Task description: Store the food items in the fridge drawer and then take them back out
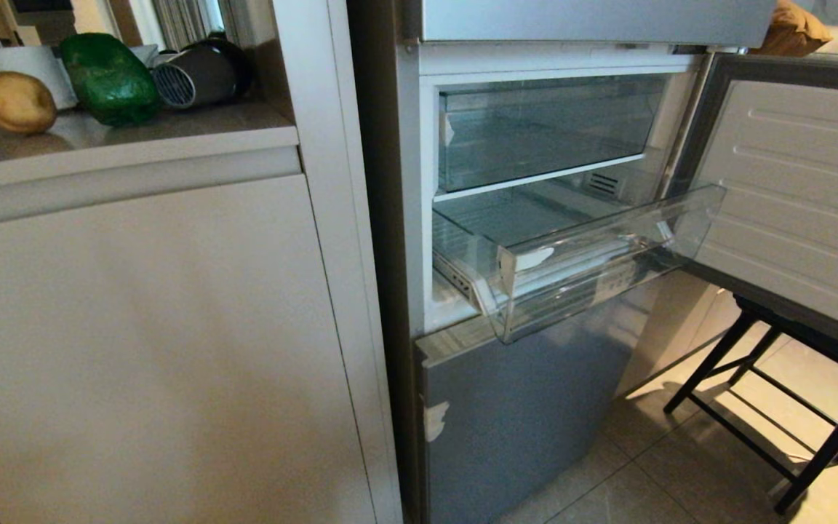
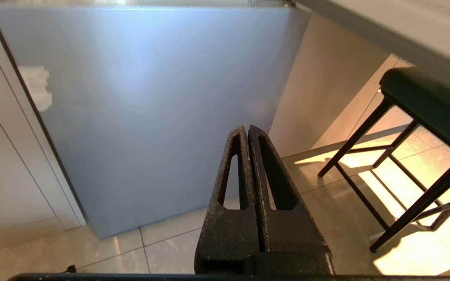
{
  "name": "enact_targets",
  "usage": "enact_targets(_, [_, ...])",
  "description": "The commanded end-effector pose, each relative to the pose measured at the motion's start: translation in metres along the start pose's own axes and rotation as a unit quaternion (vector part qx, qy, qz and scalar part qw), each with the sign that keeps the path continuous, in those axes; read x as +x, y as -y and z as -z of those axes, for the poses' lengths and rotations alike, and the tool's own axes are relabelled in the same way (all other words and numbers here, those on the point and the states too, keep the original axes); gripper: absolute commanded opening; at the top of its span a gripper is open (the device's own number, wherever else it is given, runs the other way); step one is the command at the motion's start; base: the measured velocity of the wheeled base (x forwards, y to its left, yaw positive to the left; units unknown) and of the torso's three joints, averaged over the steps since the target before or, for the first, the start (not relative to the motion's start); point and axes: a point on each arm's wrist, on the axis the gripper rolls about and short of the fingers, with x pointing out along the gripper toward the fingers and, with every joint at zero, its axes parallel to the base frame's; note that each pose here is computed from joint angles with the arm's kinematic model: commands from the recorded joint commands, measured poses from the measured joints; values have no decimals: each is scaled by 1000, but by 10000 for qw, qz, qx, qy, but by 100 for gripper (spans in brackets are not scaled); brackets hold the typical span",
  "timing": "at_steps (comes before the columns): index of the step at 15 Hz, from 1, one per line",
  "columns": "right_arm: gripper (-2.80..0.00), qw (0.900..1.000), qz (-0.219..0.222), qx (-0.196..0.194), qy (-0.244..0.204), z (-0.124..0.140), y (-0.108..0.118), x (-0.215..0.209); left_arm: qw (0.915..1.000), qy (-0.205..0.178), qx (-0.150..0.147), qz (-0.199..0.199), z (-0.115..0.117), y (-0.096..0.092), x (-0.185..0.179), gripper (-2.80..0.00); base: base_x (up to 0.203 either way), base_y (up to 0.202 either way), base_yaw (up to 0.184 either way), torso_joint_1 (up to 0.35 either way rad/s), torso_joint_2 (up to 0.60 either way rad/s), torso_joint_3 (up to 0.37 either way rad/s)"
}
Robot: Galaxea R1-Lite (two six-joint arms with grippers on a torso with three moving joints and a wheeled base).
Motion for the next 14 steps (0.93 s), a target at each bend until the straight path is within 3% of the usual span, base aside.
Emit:
enact_targets(1, [-280, 10000, -11, -8, -21, 0, 0, 0, 10000, -55, -2, -2, 3, 0, 1, -280, 0, 0, 0, 140, -457, -313])
enact_targets(14, [-280, 10000, 4, 60, -23, 0, 0, 0, 10000, -51, -2, -1, 3, 0, 1, -280, 0, 0, 0, 205, -553, -350])
